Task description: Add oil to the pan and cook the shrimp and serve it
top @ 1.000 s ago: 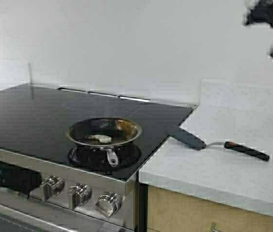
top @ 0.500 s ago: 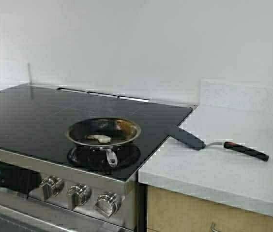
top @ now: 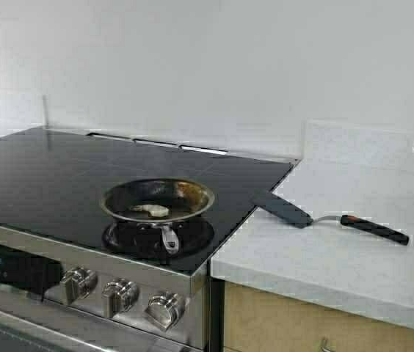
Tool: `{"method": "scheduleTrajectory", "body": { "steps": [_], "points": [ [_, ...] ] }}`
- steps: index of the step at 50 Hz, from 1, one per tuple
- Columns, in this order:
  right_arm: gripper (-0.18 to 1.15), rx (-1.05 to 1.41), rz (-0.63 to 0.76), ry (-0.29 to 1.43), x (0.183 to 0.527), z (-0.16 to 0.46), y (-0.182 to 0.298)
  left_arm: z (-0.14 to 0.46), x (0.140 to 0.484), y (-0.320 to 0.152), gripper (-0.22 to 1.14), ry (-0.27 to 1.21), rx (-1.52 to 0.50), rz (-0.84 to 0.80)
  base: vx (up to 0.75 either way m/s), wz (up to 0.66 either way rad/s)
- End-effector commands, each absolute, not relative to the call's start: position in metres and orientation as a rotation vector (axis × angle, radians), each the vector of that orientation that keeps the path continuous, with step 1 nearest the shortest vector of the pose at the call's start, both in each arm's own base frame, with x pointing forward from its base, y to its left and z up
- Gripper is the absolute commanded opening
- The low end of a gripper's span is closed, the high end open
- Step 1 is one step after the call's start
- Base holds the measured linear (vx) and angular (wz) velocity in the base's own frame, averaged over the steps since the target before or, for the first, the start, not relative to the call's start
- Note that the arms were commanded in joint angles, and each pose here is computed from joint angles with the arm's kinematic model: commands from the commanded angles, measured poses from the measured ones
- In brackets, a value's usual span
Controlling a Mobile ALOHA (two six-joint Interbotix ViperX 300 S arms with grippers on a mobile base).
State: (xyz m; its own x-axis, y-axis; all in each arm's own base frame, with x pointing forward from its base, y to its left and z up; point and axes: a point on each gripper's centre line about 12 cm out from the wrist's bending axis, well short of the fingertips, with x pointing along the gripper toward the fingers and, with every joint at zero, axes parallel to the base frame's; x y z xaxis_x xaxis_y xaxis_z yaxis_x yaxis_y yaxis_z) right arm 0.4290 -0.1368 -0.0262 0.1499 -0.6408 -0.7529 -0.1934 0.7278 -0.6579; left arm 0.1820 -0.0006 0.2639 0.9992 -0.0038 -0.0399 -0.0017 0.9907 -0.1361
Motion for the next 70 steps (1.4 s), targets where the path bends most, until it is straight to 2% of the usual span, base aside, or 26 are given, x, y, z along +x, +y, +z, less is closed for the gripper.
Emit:
{"method": "scheduleTrajectory", "body": {
  "steps": [1, 6, 9, 12, 17, 20, 23, 37, 46, 59, 70],
  "points": [
    [0.07, -0.735, -0.374, 1.379, 0.438, -0.016, -0.139, 0.268, 0.184, -0.001, 0.03, 0.031, -0.135, -0.002, 0.00, 0.00],
    [0.08, -0.738, -0.370, 1.376, 0.440, -0.014, -0.139, 0.269, 0.184, -0.001, 0.03, 0.029, -0.135, -0.002, 0.00, 0.00],
    [0.14, -0.738, -0.358, 1.373, 0.440, -0.013, -0.138, 0.268, 0.184, -0.001, 0.03, 0.031, -0.135, -0.002, 0.00, 0.00],
    [0.27, -0.719, -0.354, 1.371, 0.442, -0.011, -0.137, 0.268, 0.184, -0.001, 0.03, 0.031, -0.135, -0.002, 0.00, 0.00],
    [0.65, -0.682, -0.351, 1.376, 0.445, -0.007, -0.135, 0.268, 0.184, -0.001, 0.03, 0.031, -0.134, -0.002, 0.00, 0.00],
    [0.84, -0.671, -0.339, 1.389, 0.446, -0.007, -0.134, 0.269, 0.184, -0.001, 0.03, 0.029, -0.135, -0.002, 0.00, 0.00],
    [0.95, -0.654, -0.317, 1.412, 0.444, -0.009, -0.132, 0.269, 0.184, -0.001, 0.03, 0.028, -0.137, -0.002, 0.00, 0.00],
    [0.96, -0.576, -0.205, 1.459, 0.445, -0.007, -0.130, 0.269, 0.184, -0.001, 0.03, 0.028, -0.135, -0.002, 0.00, 0.00],
    [0.96, -0.572, -0.199, 1.444, 0.443, -0.005, -0.135, 0.269, 0.184, -0.001, 0.03, 0.028, -0.135, -0.002, 0.00, 0.00],
    [0.96, -0.532, -0.266, 1.294, 0.456, 0.054, -0.155, 0.268, 0.184, -0.001, 0.03, 0.031, -0.137, -0.002, 0.00, 0.00],
    [0.96, -0.449, -0.286, 1.148, 0.463, 0.107, -0.149, 0.269, 0.184, -0.001, 0.03, 0.029, -0.138, -0.002, 0.00, 0.00]
  ]
}}
